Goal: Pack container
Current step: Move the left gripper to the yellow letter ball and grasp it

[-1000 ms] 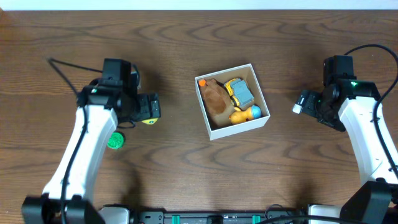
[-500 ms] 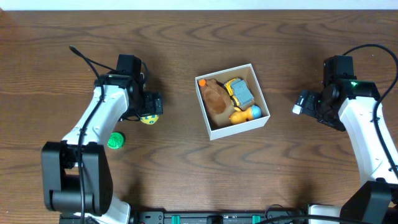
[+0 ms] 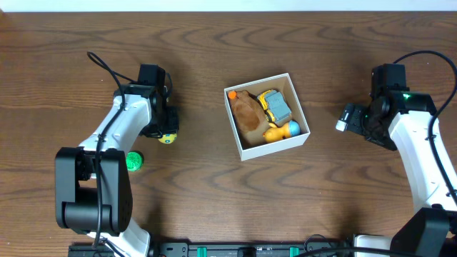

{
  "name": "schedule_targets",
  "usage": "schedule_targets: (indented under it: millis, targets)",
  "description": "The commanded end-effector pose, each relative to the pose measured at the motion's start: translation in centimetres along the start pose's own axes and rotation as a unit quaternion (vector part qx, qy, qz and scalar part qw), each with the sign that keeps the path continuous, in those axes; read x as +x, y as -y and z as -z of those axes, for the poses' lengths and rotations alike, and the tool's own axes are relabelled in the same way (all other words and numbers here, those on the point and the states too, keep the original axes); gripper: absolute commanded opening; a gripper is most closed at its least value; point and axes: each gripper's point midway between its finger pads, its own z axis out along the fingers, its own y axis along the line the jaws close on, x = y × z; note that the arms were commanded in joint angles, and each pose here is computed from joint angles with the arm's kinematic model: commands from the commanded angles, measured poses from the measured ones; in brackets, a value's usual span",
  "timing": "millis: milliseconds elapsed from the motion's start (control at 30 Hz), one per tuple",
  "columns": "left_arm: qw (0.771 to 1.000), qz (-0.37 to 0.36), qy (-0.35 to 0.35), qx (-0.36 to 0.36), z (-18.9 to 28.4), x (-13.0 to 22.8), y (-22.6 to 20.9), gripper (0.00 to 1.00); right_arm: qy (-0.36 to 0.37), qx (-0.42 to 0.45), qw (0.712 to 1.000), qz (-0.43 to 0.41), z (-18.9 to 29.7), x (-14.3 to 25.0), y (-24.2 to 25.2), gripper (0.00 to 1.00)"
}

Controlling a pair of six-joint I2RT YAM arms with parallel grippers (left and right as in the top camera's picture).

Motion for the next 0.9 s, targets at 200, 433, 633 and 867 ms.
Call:
schedule_targets:
  millis: [200,433,633,867]
  targets:
    - [1.0,-0.002,-0.002,-0.008,0.4,-0.1,-0.2,0.14,-0.004,0.0,1.0,0.005,-0.3,0.0,0.2,0.99]
    - [0.999,-0.003,0.033,0.0,3.9,-0.3,-0.1,0.06,0.001,-0.002,1.0,0.004,-0.3,-0.2,0.1,0.99]
    - [0.988,-0.041,0.142,0.033,11.2,-0.7,2.3,0.06,0.001,-0.001,1.0,-0.003,-0.3,-0.2,0.2,0.99]
    - [0.95,-0.157,0.255,0.083,18.4,0.9,7.5,0.06,0.001,-0.006,0.996,-0.088,-0.5,-1.1,2.2,0.99]
